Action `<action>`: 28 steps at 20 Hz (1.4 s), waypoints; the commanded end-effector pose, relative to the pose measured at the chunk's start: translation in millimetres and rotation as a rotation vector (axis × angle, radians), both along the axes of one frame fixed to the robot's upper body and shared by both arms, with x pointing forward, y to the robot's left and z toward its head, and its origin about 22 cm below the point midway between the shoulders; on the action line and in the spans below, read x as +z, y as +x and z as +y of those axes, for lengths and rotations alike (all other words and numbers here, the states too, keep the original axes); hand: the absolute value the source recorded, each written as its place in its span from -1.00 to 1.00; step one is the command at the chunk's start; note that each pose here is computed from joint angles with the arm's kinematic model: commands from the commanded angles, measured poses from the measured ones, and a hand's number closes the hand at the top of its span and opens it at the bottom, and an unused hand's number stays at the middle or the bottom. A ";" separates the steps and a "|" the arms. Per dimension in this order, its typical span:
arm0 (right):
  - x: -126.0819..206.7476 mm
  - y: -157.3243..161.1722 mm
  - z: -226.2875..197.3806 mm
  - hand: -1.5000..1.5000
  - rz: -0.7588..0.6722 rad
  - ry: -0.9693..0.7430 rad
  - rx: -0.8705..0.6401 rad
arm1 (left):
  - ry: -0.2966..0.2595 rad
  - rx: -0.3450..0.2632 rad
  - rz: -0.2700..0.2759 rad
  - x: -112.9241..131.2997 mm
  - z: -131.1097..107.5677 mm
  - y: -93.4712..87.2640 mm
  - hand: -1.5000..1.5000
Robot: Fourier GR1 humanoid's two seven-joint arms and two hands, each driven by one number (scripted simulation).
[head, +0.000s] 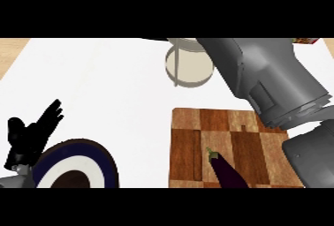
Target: Pick the cupcake from the cutting board and place it in the tiered basket
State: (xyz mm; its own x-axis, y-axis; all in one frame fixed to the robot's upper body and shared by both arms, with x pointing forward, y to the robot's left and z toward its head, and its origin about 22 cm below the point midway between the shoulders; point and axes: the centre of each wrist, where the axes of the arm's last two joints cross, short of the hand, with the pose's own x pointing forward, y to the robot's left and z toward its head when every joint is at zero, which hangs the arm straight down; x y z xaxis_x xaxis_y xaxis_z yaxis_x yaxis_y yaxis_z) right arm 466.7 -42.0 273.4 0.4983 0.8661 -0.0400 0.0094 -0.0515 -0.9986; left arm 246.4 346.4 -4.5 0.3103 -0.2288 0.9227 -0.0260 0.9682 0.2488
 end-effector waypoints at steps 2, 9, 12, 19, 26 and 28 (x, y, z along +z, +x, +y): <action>12.3 2.4 -12.0 -1.00 -0.049 0.094 -0.033 | 0.010 0.020 0.017 -12.5 -0.4 -17.5 0.00; 39.6 -3.0 -10.6 -1.00 -0.385 0.205 0.010 | 0.006 0.023 0.029 -7.0 7.6 -17.9 0.00; 55.8 -7.3 -6.6 -1.00 -0.470 0.295 -0.063 | -0.002 0.038 0.024 -3.3 -0.7 -6.7 0.00; 85.4 -7.1 -41.1 -1.00 -0.541 0.633 -0.178 | -0.017 0.089 0.043 -19.8 14.4 -31.1 0.00; 74.5 -12.2 -62.7 -1.00 -0.711 0.896 -0.080 | -0.002 0.148 0.073 -17.7 33.5 -51.5 0.00; 76.4 -20.7 -54.6 -1.00 -0.681 0.926 -0.035 | 0.009 0.155 0.085 -22.9 25.6 -53.5 0.00</action>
State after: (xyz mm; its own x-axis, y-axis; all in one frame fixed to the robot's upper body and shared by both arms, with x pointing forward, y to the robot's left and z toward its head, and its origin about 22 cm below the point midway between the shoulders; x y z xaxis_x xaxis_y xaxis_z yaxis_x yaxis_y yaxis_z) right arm 452.7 -92.8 356.2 0.2555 0.4947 0.8307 0.5681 0.6184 -0.5430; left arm 205.6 367.7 -23.5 0.3870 -0.1822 0.9039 -0.1384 0.9577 0.2523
